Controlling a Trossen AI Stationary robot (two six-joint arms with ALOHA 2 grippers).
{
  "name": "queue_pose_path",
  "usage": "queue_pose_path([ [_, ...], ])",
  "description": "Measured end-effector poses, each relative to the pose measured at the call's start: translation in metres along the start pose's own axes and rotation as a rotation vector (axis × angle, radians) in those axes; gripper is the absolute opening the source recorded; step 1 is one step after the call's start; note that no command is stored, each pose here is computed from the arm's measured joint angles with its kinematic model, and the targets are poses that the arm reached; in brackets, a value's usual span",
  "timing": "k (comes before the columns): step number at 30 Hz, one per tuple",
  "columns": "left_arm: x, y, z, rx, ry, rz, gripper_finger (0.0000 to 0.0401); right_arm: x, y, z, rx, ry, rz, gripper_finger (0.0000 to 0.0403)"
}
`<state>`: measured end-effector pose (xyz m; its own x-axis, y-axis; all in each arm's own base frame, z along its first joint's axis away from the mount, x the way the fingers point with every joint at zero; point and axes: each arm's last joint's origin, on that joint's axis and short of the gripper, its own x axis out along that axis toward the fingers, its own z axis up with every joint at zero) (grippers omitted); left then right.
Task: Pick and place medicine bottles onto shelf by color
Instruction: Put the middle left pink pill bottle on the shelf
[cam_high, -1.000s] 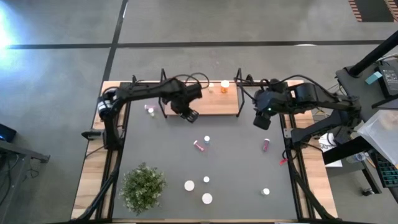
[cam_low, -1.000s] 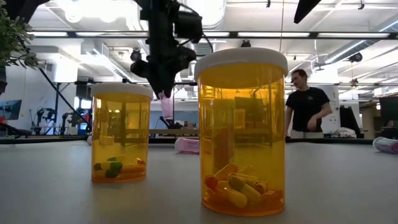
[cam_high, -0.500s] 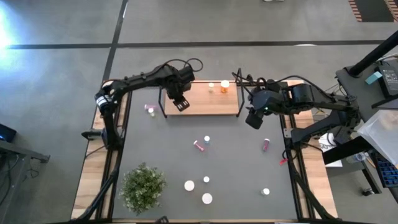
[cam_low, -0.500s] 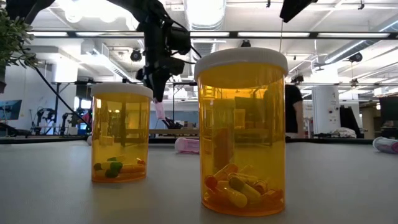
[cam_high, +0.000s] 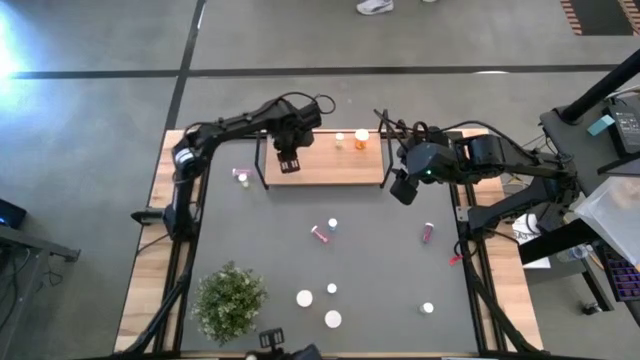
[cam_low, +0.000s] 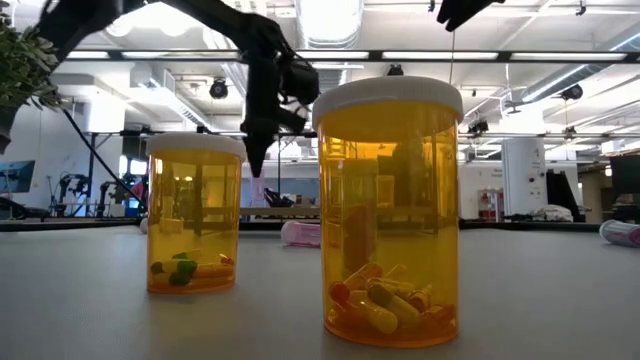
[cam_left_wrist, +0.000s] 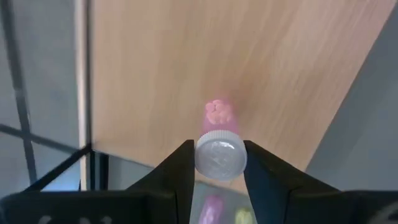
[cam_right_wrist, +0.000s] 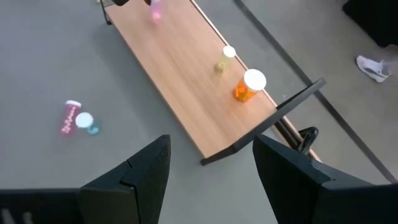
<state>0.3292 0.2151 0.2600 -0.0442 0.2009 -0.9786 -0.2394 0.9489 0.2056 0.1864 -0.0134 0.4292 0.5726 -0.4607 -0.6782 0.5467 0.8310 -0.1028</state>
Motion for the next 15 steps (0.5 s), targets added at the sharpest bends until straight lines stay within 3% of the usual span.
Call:
queue_pose_path([
  [4,0.009,0.010,0.004,0.016,0.083,0.010,0.0101,0.000,0.000,0.000,0.024,0.002,0.000,0.0219],
  [15,0.010,0.034,0.007,0.009,0.038,0.034,0.0101,0.000,0.000,0.000,0.022,0.005,-0.001,0.0219],
])
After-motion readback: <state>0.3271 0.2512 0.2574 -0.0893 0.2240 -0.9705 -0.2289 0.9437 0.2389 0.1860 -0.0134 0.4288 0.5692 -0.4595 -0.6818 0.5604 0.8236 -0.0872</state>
